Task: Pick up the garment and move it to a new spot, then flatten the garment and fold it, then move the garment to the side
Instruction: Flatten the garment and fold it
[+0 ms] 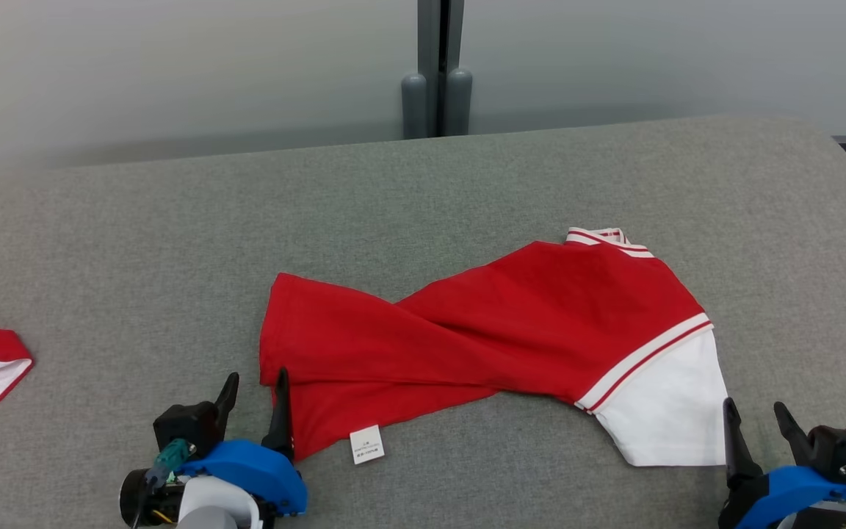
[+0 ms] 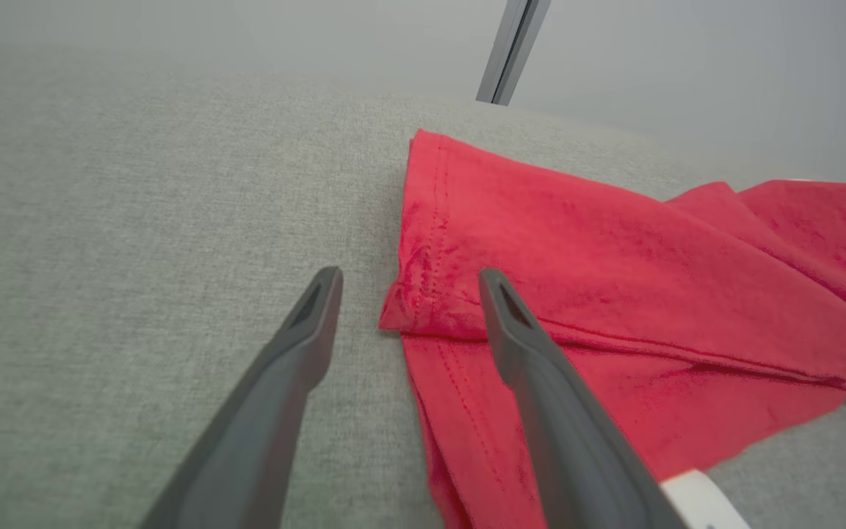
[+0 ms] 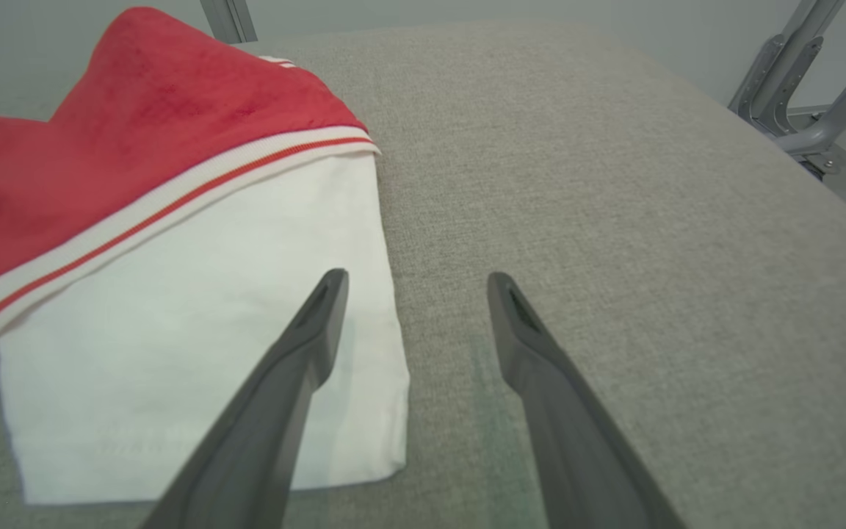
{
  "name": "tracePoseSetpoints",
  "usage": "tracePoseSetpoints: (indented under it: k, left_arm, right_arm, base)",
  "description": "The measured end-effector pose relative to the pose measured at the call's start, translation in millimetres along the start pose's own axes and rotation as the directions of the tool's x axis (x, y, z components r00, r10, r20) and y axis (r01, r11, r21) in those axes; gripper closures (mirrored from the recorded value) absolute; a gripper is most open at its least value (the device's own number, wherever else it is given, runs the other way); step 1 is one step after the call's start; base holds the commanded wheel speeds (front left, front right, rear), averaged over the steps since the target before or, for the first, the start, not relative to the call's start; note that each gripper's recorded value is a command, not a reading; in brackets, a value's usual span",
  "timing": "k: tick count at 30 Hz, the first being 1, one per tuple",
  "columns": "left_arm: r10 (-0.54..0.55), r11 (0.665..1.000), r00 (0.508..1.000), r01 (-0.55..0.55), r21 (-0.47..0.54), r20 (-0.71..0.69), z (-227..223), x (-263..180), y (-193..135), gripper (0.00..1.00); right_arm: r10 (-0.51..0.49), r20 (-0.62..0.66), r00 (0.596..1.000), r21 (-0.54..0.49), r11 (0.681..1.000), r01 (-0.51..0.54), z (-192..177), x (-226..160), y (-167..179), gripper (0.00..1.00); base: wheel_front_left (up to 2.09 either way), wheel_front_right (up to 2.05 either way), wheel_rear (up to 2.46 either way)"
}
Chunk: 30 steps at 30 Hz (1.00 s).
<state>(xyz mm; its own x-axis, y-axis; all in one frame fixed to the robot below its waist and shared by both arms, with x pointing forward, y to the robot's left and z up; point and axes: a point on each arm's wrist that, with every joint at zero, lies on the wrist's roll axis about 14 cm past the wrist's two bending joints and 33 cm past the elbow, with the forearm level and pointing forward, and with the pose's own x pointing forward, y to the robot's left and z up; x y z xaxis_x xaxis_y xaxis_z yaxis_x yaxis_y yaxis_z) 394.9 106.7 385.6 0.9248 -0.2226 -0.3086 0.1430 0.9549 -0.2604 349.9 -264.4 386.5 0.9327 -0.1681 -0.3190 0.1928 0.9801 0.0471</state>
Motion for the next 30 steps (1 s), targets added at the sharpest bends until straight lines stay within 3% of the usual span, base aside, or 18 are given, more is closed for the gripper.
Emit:
tracePoseSetpoints:
  k: [7,8,9,10,17,27,29,30]
  left_arm:
    - [-0.020,1.000,0.999,0.020,-0.010,-0.045,-6.7,21.1,-1.9,0.00]
    - [-0.017,1.000,0.999,0.016,-0.009,-0.051,-8.1,22.1,-0.4,0.22]
    - [-0.014,1.000,0.998,0.014,-0.010,-0.056,-9.4,22.9,0.6,0.56]
    - [-0.014,1.000,0.998,0.014,-0.005,-0.064,-11.5,23.0,1.1,1.00]
    - [-0.023,1.000,0.999,0.023,-0.003,0.022,15.0,21.5,-0.3,1.00]
    - [0.083,0.995,0.993,-0.079,-0.057,0.078,12.0,-35.8,21.4,1.00]
    - [0.109,0.993,0.993,-0.106,-0.054,0.053,1.7,-43.4,26.2,0.54]
    - [0.124,0.991,0.991,-0.121,-0.050,0.045,-1.1,-46.0,29.1,0.05]
  right_arm:
    - [-0.001,0.000,1.000,0.002,1.000,0.001,1.2,5.9,0.3,0.00]
    - [-0.002,0.001,1.000,0.002,1.000,0.002,1.7,6.6,0.0,0.00]
    - [-0.003,0.003,1.000,0.004,1.000,0.003,2.6,7.3,-0.2,0.00]
    - [-0.005,0.005,1.000,0.007,1.000,0.005,3.0,7.5,-0.9,0.00]
    - [0.009,0.070,0.998,0.010,1.000,-0.009,23.8,10.4,4.0,0.00]
    - [0.125,0.178,0.976,0.007,0.992,-0.128,54.9,-1.2,48.3,0.00]
    - [0.143,0.191,0.971,0.004,0.989,-0.146,58.5,-3.1,54.9,0.00]
    - [0.150,0.195,0.969,0.004,0.988,-0.153,59.4,-4.1,57.7,0.00]
  base:
    - [0.00,0.00,0.00]
    - [0.00,0.00,0.00]
    - [0.00,0.00,0.00]
    - [0.00,0.00,0.00]
    - [0.00,0.00,0.00]
    - [0.00,0.00,0.00]
    - [0.00,0.00,0.00]
    - [0.00,0.00,0.00]
